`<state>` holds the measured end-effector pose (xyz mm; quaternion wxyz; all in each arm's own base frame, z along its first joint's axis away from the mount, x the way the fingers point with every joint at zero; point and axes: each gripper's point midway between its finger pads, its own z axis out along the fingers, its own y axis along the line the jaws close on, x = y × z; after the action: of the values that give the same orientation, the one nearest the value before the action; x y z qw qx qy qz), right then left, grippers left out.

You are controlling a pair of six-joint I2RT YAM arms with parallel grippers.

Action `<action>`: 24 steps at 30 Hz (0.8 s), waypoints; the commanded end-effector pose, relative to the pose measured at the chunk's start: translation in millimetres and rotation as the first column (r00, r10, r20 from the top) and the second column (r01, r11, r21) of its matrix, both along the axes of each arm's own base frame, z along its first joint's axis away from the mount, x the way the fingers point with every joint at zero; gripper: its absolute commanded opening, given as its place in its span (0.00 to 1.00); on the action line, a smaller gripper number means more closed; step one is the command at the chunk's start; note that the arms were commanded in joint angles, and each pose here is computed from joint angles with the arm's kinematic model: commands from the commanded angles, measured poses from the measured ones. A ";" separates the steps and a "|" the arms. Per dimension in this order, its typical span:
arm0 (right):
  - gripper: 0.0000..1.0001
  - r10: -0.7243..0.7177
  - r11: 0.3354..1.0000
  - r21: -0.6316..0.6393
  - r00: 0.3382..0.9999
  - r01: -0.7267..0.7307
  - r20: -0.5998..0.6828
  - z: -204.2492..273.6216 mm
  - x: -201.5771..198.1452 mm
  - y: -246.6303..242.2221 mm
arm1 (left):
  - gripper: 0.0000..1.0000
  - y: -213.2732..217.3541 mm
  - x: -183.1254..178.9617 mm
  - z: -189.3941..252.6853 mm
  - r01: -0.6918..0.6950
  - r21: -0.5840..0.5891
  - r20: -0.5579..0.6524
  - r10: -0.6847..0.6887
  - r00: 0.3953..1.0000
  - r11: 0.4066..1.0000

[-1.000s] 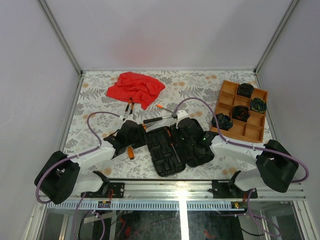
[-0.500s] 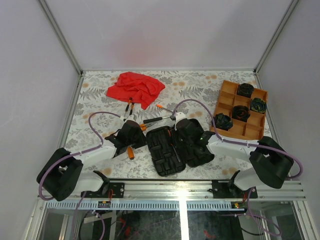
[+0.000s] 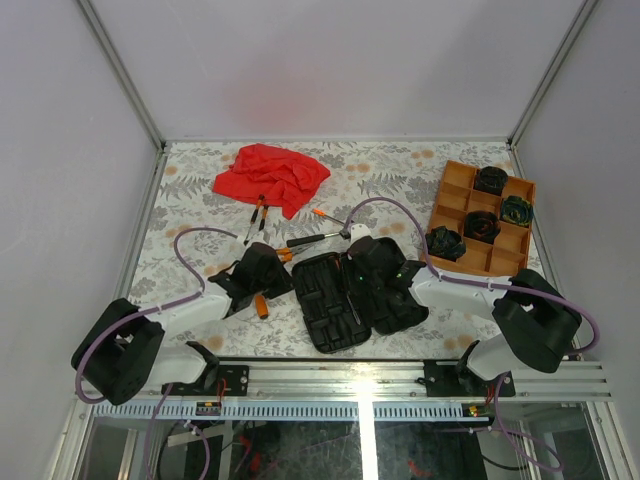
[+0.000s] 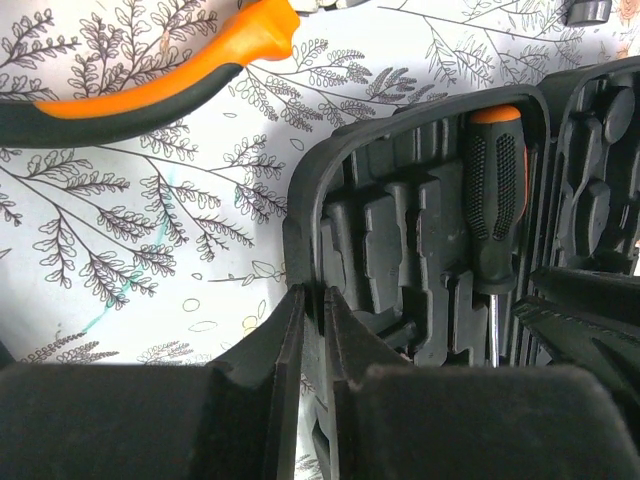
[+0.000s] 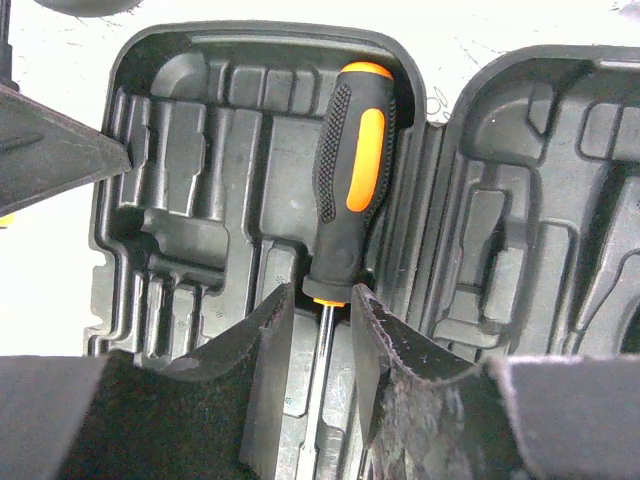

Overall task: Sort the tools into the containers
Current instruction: Adjust the screwdriver in the storage box.

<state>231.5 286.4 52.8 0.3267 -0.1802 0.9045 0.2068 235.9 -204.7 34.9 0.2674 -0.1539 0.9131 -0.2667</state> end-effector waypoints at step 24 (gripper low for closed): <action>0.42 0.055 0.996 0.074 0.998 -0.052 -0.036 14.1 -3.5 25.1 | 0.00 9.2 -0.9 0.2 -0.059 -0.001 0.006 0.059 0.998 0.998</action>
<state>222.6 297.0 53.6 0.3019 -0.1747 0.9065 0.2377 233.8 -200.2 35.6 0.2694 -0.1755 0.9087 -0.2661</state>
